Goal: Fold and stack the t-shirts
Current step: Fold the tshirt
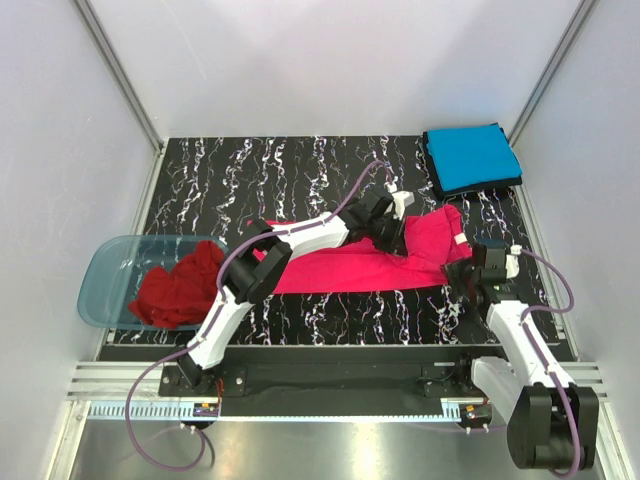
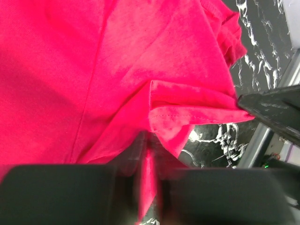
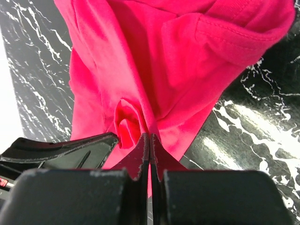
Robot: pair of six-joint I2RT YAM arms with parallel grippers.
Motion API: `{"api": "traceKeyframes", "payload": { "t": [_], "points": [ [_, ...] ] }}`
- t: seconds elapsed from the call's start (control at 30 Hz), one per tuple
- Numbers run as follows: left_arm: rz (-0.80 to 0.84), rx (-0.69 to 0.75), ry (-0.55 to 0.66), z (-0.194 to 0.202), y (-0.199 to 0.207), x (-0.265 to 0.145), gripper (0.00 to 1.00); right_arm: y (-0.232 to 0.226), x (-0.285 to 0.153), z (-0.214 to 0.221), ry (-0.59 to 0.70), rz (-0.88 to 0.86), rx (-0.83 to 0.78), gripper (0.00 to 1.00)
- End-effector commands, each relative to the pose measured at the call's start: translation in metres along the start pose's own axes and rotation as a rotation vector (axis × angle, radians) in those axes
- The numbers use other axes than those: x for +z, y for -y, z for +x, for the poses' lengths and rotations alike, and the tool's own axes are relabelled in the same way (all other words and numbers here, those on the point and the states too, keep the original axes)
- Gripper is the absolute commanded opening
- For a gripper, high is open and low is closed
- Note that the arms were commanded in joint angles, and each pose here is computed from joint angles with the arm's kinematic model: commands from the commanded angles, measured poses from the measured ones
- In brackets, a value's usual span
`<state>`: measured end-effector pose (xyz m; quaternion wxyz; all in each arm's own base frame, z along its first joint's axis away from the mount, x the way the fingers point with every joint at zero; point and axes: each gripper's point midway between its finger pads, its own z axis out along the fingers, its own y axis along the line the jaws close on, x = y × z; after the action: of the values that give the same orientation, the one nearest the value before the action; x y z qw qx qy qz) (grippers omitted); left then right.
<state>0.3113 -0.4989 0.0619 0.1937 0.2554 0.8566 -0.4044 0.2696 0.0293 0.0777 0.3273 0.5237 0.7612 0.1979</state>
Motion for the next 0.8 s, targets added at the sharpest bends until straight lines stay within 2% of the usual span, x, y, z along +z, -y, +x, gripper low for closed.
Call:
{"api": "traceKeyframes", "payload": {
  "t": [0.0,0.3,0.53,0.77],
  "points": [
    [0.037,0.085,0.084,-0.030,0.021,-0.009,0.00,-0.001,-0.005,0.003,0.003,-0.025,0.048,0.00],
    [-0.009,0.117,0.137,-0.037,0.025,-0.034,0.00,0.005,-0.012,0.017,0.037,-0.042,0.057,0.00],
    [-0.010,0.107,0.139,-0.031,0.023,-0.037,0.00,0.043,-0.011,0.010,0.123,0.044,0.111,0.00],
    [-0.012,0.071,0.135,-0.022,0.020,-0.038,0.00,0.044,-0.008,0.000,0.162,0.089,0.038,0.00]
  ]
}}
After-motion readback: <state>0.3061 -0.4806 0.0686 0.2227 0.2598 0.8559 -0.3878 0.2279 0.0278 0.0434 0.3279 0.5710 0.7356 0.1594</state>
